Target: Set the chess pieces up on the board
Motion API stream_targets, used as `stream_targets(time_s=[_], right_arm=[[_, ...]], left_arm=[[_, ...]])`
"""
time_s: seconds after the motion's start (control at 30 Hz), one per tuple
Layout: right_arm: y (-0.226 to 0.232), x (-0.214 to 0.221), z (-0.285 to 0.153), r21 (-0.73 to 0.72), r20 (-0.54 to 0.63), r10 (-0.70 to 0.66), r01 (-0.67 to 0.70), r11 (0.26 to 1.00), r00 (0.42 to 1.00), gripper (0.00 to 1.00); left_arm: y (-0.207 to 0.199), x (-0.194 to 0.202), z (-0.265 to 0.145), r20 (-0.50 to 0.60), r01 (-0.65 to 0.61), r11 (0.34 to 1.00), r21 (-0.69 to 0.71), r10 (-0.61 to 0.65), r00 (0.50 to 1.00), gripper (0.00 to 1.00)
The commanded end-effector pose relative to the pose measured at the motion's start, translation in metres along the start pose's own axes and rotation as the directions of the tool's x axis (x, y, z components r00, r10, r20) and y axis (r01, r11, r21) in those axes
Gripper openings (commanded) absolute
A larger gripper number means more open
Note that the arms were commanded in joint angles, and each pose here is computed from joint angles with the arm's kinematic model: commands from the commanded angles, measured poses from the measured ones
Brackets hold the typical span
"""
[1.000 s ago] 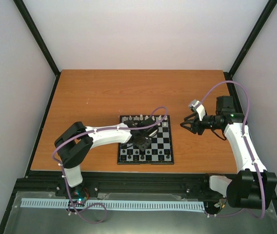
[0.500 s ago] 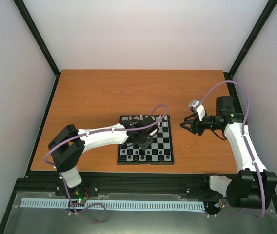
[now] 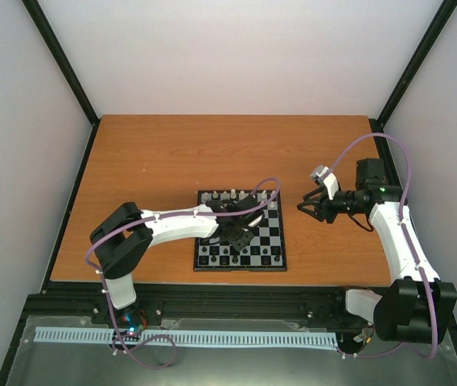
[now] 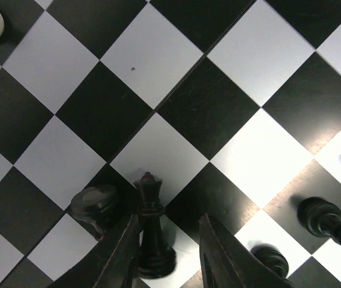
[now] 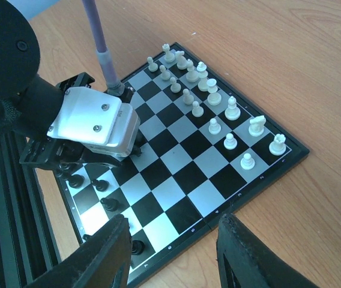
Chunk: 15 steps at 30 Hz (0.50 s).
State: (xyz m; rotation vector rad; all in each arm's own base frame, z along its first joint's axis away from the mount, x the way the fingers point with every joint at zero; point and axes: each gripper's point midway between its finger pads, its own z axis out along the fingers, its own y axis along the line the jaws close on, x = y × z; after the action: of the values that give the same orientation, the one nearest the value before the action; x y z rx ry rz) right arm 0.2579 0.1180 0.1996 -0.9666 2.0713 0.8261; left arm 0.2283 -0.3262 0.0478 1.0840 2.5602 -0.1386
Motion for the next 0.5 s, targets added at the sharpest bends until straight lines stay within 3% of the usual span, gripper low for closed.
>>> stream_targets(time_s=[0.0,0.13,0.47], right_arm=[[0.002,-0.004,-0.002,-0.019,0.019,-0.013,0.013,1.000,1.000,0.39],[0.003,-0.004,-0.002,-0.022,0.019,-0.015,0.016,1.000,1.000,0.39],[0.003,-0.002,0.000,-0.032,0.016,-0.011,0.012,0.999,1.000,0.39]], left_arm=[[0.001,-0.004,0.002,-0.007,-0.005,0.999,-0.034,0.005,1.000,0.32],[0.006,-0.003,0.001,-0.009,0.005,0.998,-0.057,-0.006,1.000,0.37],[0.003,0.010,-0.001,-0.036,0.018,0.999,-0.034,-0.020,0.999,0.36]])
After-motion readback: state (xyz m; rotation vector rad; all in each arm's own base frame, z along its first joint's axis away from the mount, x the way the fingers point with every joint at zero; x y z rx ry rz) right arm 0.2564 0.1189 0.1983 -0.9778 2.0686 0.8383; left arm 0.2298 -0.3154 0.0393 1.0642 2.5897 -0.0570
